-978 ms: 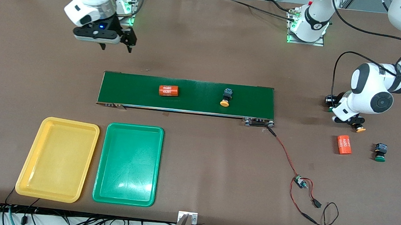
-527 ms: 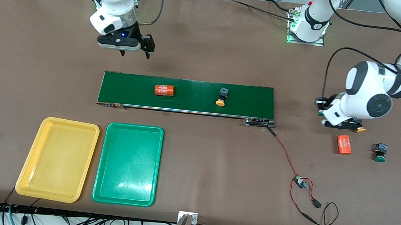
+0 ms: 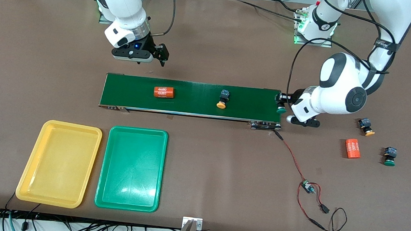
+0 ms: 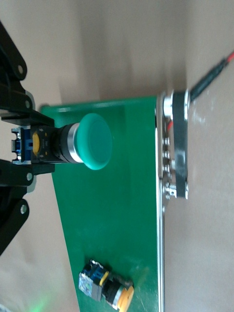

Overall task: Sort buttons by color to trays
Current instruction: 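Place the green button on the belt while the right gripper approaches, then grasp an orange cylinder with the left gripper while the right grasps yellow button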

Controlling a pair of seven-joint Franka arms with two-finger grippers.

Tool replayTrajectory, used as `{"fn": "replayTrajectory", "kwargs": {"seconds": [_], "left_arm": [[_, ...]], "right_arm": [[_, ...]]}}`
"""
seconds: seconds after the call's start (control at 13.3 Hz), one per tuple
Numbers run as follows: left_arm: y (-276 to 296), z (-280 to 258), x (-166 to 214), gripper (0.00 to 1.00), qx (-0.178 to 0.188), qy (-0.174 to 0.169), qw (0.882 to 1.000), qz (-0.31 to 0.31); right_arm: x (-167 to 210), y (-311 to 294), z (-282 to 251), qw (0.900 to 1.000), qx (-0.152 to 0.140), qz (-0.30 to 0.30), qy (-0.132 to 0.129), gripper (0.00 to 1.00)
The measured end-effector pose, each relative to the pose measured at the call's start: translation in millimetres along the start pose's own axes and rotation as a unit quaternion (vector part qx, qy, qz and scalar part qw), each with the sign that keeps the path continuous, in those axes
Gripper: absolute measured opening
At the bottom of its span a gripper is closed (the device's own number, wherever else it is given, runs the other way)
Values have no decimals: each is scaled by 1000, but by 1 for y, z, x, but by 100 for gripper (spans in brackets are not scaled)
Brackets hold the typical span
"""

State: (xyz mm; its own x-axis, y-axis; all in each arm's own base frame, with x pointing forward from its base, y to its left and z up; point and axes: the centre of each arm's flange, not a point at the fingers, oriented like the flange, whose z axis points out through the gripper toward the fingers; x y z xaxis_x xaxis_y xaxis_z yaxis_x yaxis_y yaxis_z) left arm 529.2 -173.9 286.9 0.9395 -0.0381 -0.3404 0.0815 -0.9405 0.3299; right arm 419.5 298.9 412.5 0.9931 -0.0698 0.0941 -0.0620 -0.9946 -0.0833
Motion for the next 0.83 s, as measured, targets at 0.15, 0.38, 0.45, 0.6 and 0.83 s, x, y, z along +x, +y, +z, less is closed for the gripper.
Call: {"fn": "replayTrajectory", "kwargs": {"seconds": [0.15, 0.38, 0.45, 0.6, 0.83], "left_arm": [[10, 18, 2, 33, 0, -2, 1000, 8], [9, 36, 5, 37, -1, -14, 1000, 9], [9, 38, 6, 38, -1, -15, 1000, 9], [10, 33, 6, 54, -2, -11, 1000, 11], [8, 0, 6, 86, 0, 21, 1000, 9]], "right_arm": [[3, -1, 4, 1000, 3, 2, -3, 100], [4, -1, 17, 1000, -2, -3, -15, 100], [4, 0, 20, 1000, -6, -7, -17, 100], [4, 1, 23, 1000, -11, -11, -19, 100], [3, 0, 24, 1000, -12, -13, -20, 100]]}}
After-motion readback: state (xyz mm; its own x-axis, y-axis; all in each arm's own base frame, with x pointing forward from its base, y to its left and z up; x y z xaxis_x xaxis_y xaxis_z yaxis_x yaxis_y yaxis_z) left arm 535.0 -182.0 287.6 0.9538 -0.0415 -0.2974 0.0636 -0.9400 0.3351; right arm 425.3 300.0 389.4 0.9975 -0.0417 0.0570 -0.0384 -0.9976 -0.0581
